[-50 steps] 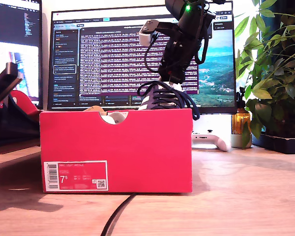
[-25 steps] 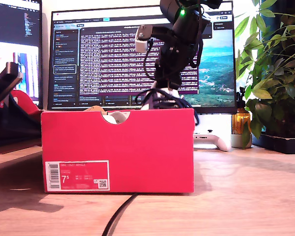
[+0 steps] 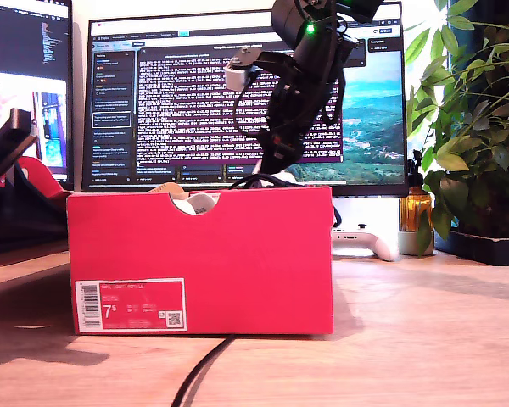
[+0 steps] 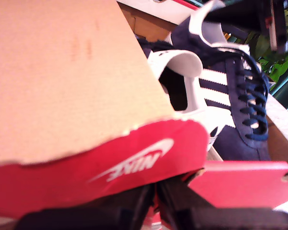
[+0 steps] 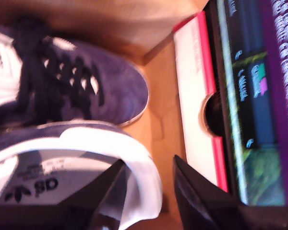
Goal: Pack the blue shoes by picking the first shoe and placing it inside the red shoebox, left side, then picking and rotating the second shoe and placing it in the shoebox
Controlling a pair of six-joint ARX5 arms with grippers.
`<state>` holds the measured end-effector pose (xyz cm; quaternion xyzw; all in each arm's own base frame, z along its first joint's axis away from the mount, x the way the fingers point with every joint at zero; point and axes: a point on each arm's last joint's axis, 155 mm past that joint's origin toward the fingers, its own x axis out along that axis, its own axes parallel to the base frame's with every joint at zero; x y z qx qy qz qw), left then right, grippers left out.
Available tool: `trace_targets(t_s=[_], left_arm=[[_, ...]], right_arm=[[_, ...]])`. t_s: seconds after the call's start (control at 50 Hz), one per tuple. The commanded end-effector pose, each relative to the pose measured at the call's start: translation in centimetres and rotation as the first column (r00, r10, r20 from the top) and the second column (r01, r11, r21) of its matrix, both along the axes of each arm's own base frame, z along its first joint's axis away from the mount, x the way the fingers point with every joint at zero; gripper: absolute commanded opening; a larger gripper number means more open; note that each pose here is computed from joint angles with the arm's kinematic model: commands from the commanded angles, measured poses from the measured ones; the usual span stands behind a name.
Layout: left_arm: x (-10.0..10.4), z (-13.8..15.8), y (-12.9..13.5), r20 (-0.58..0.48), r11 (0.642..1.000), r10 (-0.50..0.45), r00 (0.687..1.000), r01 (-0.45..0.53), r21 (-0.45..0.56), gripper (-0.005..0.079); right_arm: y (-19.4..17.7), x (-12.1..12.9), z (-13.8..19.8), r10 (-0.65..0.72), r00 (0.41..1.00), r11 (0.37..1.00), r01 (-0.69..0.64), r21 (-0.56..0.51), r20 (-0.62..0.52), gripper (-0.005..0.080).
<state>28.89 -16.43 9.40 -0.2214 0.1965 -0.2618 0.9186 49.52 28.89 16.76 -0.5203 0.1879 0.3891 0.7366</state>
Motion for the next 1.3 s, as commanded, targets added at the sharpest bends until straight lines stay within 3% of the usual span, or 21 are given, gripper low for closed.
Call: trace_targets(t_s=[0.0,0.28,0.52,0.62,0.7,0.78,0.9,0.92,1.02,1.28], left_arm=[[0.6,1.3,-0.3,0.038,1.0,0.0,0.999,0.001,-0.018,-0.002],[0.6,1.3,-0.3,0.038,1.0,0.0,0.999,0.001,-0.018,-0.002],[0.6,1.3,-0.3,0.038,1.0,-0.001,0.999,0.001,-0.018,-0.002],[0.6,1.3,-0.3,0.038,1.0,-0.001,0.999,0.001,-0.018,-0.002],[0.6,1.3,-0.3,0.036,1.0,-0.001,0.999,0.002,-0.017,-0.002],[0.6,1.3,-0.3,0.039,1.0,-0.003,0.999,0.004,-0.015,-0.002],[0.6,1.3,-0.3,0.057,1.0,-0.009,0.998,0.008,0.012,-0.002],[0.6,1.2,-0.2,0.065,1.0,-0.014,0.998,0.012,0.029,-0.002],[0.4,0.5,-0.1,0.053,0.998,-0.019,0.998,0.015,0.066,-0.002],[-0.1,-0.8,0.8,0.032,0.986,-0.015,0.999,0.009,0.169,-0.002]], right_arm=[[1.5,0.1,0.2,0.004,0.999,1.0,-0.004,-0.001,0.034,0.0267],[-1.9,1.6,2.1,-0.153,0.98,0.978,0.168,-0.122,0.124,0.0267],[-4.0,1.8,3.5,-0.253,0.955,0.946,0.278,-0.167,0.156,0.0267],[-3.8,1.9,4.3,-0.28,0.946,0.943,0.302,-0.135,0.162,0.0265],[-3.8,1.9,4.8,-0.319,0.936,0.938,0.334,-0.091,0.148,0.0195],[-3.9,1.7,4.9,-0.423,0.902,0.906,0.424,0.009,0.089,-0.0027],[-4.3,1.2,4.6,-0.48,0.877,0.877,0.478,0.041,0.037,-0.0011],[-4.4,1.2,4.5,-0.542,0.841,0.836,0.54,0.103,-0.011,-0.0011],[-5.0,0.6,4.0,-0.597,0.799,0.79,0.6,0.125,-0.071,-0.0011],[-6.9,-0.9,2.0,-0.637,0.75,0.753,0.655,0.064,-0.175,-0.0011]])
